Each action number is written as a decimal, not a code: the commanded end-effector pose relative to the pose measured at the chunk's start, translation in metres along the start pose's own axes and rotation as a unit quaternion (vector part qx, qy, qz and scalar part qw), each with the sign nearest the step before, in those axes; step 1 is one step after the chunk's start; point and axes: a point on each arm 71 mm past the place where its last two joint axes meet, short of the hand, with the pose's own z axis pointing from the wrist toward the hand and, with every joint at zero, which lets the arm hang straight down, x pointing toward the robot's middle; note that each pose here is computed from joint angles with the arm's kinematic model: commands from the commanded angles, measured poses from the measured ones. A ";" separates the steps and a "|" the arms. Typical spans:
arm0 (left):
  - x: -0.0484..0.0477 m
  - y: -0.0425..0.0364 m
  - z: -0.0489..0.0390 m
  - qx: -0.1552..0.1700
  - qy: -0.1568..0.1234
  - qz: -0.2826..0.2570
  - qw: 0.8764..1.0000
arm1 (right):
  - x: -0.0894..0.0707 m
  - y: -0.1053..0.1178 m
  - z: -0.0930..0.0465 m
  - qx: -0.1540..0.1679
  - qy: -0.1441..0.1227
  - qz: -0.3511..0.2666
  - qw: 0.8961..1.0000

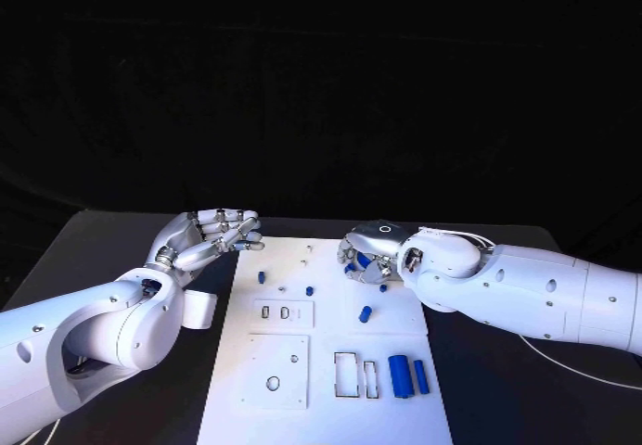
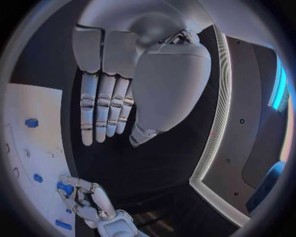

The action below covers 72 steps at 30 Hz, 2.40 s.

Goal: Assemble the parts on the task board

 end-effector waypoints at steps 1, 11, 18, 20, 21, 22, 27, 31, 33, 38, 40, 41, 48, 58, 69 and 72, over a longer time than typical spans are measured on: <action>0.0020 -0.0013 0.0005 0.001 0.011 -0.003 1.000 | 0.002 -0.001 0.000 0.006 0.008 -0.016 1.000; 0.0000 -0.0007 0.0003 -0.003 0.011 -0.003 1.000 | 0.001 -0.003 -0.002 0.010 0.003 -0.024 1.000; -0.0011 -0.0001 0.0003 -0.007 0.011 -0.003 1.000 | -0.003 0.001 -0.003 0.002 -0.020 -0.023 1.000; -0.0012 0.0000 0.0003 -0.008 0.011 -0.003 1.000 | -0.005 0.002 -0.003 0.001 -0.033 -0.021 0.999; -0.0012 0.0000 0.0003 -0.008 0.011 -0.003 1.000 | -0.006 0.003 -0.003 0.001 -0.040 -0.021 0.999; -0.0012 0.0001 0.0003 -0.008 0.011 -0.003 1.000 | -0.007 0.003 -0.003 0.000 -0.046 -0.020 0.999; -0.0013 0.0002 0.0003 -0.009 0.012 -0.003 1.000 | -0.012 0.006 -0.003 0.001 -0.079 -0.018 0.997; -0.0012 0.0002 0.0002 -0.009 0.012 -0.004 1.000 | -0.016 0.009 -0.001 0.003 -0.098 -0.020 0.995; -0.0010 0.0002 0.0003 -0.009 0.012 -0.004 1.000 | -0.018 0.011 0.001 0.005 -0.107 -0.022 0.994; -0.0004 0.0002 0.0003 -0.009 0.014 -0.004 1.000 | -0.022 0.015 0.008 0.005 -0.120 -0.023 0.992; 0.0000 0.0003 0.0004 -0.010 0.015 -0.005 1.000 | -0.023 0.018 0.011 0.004 -0.126 -0.023 0.992; 0.0002 0.0003 0.0004 -0.010 0.015 -0.005 1.000 | -0.024 0.019 0.013 0.004 -0.128 -0.023 0.992; 0.0014 0.0001 0.0007 -0.010 0.017 -0.006 1.000 | -0.025 0.024 0.024 -0.001 -0.140 -0.024 0.990; 0.0022 -0.0038 0.0019 -0.007 0.020 -0.006 1.000 | -0.026 0.032 0.035 -0.009 -0.151 -0.024 0.988; 0.0014 -0.0064 0.0029 -0.005 0.020 -0.005 1.000 | -0.028 0.038 0.037 -0.016 -0.163 -0.022 0.986; 0.0015 -0.0066 0.0031 -0.005 0.020 -0.005 1.000 | -0.028 0.038 0.039 -0.016 -0.162 -0.024 0.986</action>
